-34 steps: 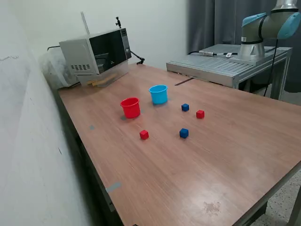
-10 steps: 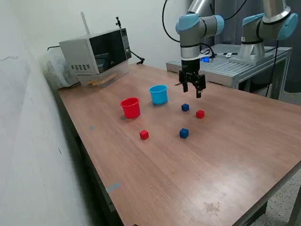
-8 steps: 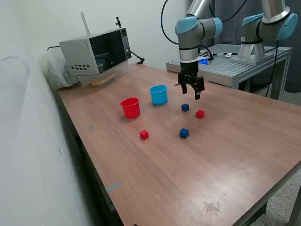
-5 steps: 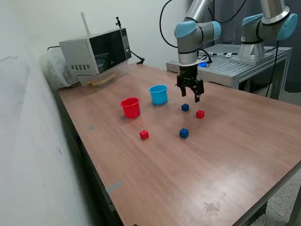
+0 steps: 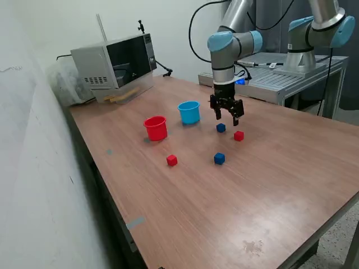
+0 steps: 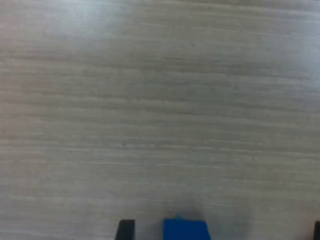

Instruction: Place red objects in the red bin, and blue objects in the blue bin.

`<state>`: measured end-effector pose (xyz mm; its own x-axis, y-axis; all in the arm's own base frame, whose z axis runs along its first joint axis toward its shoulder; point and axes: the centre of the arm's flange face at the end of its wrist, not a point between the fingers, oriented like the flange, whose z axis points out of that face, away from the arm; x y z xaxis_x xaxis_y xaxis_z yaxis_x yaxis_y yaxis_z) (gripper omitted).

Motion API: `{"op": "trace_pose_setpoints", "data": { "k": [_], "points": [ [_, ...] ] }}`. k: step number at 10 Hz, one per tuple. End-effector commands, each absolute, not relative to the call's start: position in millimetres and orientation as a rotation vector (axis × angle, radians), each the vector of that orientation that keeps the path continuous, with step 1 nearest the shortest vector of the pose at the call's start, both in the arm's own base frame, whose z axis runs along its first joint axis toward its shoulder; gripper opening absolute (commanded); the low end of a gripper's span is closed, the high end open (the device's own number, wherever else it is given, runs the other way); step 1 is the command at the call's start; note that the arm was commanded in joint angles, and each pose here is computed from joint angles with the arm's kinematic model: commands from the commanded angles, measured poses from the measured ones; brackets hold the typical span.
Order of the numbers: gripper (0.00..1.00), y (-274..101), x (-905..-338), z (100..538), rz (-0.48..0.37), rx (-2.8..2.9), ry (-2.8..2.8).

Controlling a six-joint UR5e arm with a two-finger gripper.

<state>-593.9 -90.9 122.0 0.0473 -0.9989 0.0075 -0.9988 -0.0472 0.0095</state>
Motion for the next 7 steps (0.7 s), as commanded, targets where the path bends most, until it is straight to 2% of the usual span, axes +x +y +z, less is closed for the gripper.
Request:
{"op": "trace_pose_setpoints", "data": {
  "k": [1,7],
  "points": [
    [1.0,-90,-601,111,0.012,2.3,-2.123],
    [1.0,-53,-619,115,-0.025,2.228,-2.173]
  ]
}}
